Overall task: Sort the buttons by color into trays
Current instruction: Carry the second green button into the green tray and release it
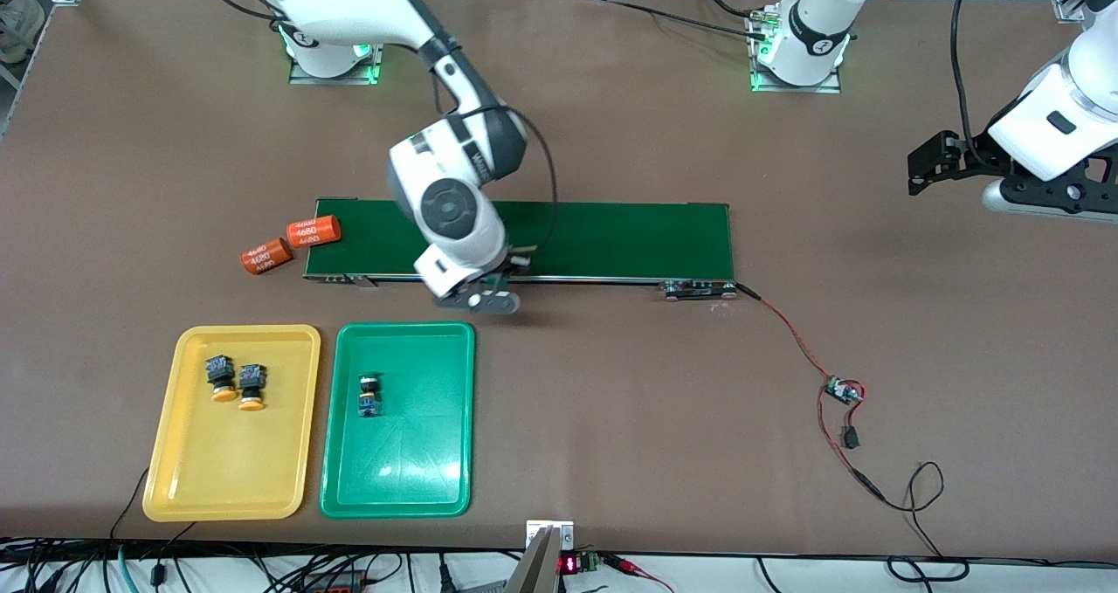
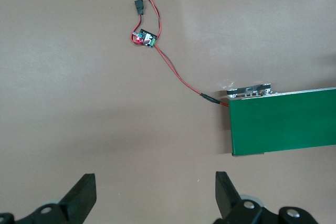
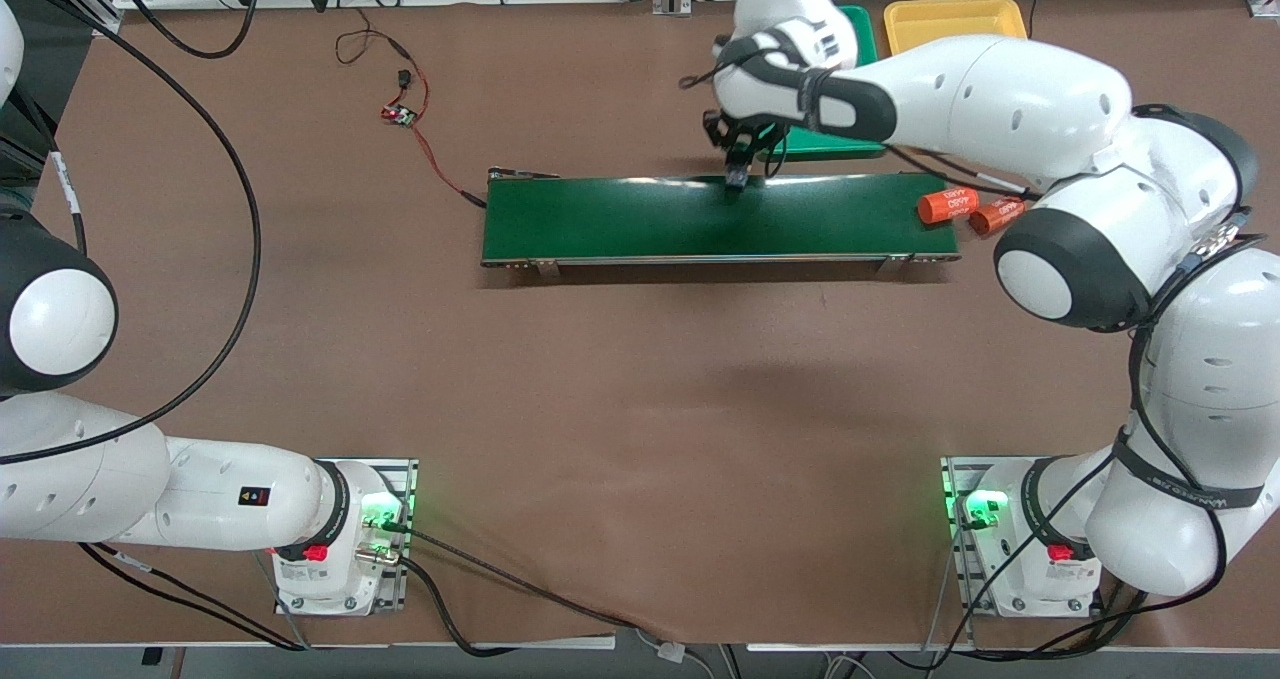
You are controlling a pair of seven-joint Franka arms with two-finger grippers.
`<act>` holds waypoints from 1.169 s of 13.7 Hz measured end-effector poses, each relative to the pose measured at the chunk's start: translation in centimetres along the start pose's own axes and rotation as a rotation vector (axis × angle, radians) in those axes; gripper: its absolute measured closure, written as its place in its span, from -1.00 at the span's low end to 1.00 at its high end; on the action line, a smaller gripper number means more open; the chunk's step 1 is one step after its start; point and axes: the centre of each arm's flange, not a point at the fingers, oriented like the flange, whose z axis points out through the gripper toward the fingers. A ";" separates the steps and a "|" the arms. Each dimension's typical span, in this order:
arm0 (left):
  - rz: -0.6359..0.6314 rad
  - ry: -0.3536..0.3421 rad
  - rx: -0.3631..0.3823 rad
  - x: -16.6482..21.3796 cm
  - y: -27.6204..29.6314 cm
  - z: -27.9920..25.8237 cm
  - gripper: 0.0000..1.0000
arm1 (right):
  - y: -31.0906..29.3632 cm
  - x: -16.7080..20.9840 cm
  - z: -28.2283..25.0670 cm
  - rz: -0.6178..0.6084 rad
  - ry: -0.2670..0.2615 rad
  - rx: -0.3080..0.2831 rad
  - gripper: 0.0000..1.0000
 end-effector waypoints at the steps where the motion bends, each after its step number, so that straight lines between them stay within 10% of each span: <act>1: 0.000 -0.002 0.000 0.0 0.0 0.0 -1.00 | 1.7 2.0 -1.3 0.009 0.023 0.014 0.35; 8: 0.000 -0.006 0.000 -0.1 0.0 0.0 -1.00 | 13.1 13.4 -1.8 -0.078 0.158 0.046 0.35; 16: 0.000 -0.006 0.000 -0.1 0.0 0.0 -1.00 | 12.8 17.0 5.4 -0.113 0.273 0.006 0.22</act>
